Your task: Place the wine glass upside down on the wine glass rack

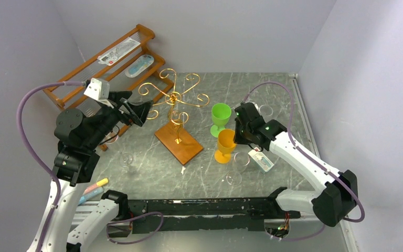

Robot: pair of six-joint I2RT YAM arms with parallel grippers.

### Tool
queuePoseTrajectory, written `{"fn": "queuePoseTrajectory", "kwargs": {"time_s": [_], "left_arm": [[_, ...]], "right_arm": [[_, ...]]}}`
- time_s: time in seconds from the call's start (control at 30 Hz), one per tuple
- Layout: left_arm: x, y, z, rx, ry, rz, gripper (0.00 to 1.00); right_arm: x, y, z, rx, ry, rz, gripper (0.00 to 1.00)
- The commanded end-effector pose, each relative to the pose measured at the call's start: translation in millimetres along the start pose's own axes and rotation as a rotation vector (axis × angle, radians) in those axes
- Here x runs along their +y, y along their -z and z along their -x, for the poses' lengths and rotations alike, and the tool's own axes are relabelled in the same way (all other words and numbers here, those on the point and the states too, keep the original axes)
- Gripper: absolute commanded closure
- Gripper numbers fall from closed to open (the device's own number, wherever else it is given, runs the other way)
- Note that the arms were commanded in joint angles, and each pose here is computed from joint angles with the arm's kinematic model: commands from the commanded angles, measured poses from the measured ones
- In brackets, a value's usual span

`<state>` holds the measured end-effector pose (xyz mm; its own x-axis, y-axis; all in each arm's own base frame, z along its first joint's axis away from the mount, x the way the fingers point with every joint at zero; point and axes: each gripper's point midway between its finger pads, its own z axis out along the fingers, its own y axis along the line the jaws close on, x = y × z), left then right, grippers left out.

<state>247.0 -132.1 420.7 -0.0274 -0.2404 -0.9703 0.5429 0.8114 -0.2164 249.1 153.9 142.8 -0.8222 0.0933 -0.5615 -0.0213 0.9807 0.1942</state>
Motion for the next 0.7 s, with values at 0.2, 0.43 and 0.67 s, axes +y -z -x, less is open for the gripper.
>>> {"fn": "queuePoseTrajectory", "kwargs": {"time_s": [0.2,0.43,0.67], "left_arm": [[-1,7,20,-0.048,-0.011,0.018,0.04],[0,13,31,-0.065,0.013,0.054,0.04],[-12,12,41,-0.07,0.059,0.004,0.04]], "right_arm": [[19,17,26,-0.073,0.088,0.035,1.0],[40,74,53,-0.204,0.135,0.206,1.0],[37,135,90,-0.435,0.084,0.261,1.0]]}}
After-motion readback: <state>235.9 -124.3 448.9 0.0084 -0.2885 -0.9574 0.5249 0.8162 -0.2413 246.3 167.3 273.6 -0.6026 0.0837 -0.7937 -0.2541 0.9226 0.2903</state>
